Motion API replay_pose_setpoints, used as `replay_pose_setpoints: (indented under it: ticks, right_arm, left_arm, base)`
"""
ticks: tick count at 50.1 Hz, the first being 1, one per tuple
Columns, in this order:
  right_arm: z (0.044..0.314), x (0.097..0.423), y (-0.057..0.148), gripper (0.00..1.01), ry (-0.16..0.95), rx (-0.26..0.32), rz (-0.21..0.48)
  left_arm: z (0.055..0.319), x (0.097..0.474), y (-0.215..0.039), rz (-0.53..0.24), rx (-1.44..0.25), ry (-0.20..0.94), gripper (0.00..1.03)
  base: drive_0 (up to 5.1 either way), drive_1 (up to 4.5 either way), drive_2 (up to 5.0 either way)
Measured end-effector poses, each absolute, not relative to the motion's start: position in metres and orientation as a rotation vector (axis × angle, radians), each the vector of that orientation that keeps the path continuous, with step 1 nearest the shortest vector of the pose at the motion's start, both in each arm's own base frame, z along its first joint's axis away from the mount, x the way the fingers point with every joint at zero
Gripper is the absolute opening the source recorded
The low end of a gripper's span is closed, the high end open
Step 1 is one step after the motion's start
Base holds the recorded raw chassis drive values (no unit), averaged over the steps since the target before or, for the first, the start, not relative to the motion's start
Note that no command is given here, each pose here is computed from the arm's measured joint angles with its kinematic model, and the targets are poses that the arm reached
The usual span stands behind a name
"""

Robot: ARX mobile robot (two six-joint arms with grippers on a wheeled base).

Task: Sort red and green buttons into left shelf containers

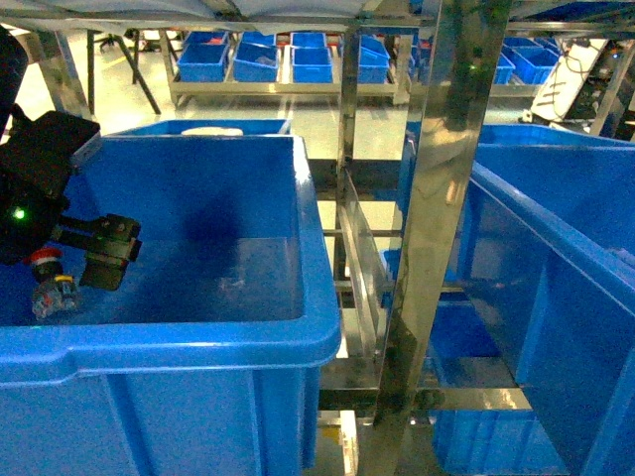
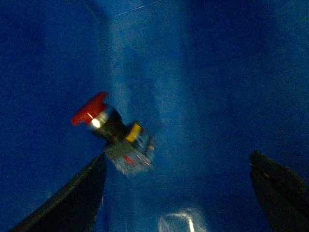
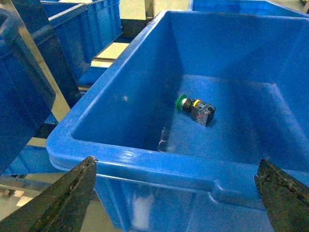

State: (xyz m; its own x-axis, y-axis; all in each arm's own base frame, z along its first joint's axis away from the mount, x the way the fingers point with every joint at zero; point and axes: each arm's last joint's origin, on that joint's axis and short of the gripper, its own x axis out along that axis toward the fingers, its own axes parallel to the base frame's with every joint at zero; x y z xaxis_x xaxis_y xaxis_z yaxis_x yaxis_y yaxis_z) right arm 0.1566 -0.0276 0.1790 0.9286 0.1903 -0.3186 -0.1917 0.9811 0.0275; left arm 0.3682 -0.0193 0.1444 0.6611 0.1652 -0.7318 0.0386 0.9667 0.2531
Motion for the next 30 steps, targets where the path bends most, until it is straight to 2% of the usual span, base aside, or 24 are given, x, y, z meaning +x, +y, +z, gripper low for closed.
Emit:
replay_pose_setpoints:
  ticks: [2, 15, 24, 27, 30]
  right_arm:
    - [0.179, 0.157, -0.028, 0.98, 0.326, -0.004, 0.196]
    - [0.179, 0.157, -0.028, 0.98, 0.326, -0.004, 0.196]
    - [0.179, 0.157, -0.028, 0.98, 0.326, -0.004, 0.196]
    - [0.179, 0.157, -0.028, 0.98, 0.326, -0.004, 0.196]
    - [0.179, 0.157, -0.028, 0.98, 0.326, -0.004, 0.196]
  left_arm:
    - [0.145, 0.368, -0.021, 0.069, 0.247, 0.845, 1.0]
    - [0.156, 0.361, -0.025, 0.065, 0.173, 0.803, 0.98]
    - [0.179, 0.342, -0.025, 0.075, 0.084, 0.725, 0.98]
    - [0.185, 0.333, -0.027, 0.056, 0.036, 0.681, 0.98]
    - [0.189, 0.323, -0.028, 0.047, -0.009, 0.695, 0.98]
  base:
    - [0.0, 0.0, 0.0]
    - [0.0, 0.0, 0.0]
    - [0.0, 0.0, 0.0]
    - [0.0, 0.0, 0.0]
    - [0.0, 0.0, 0.0]
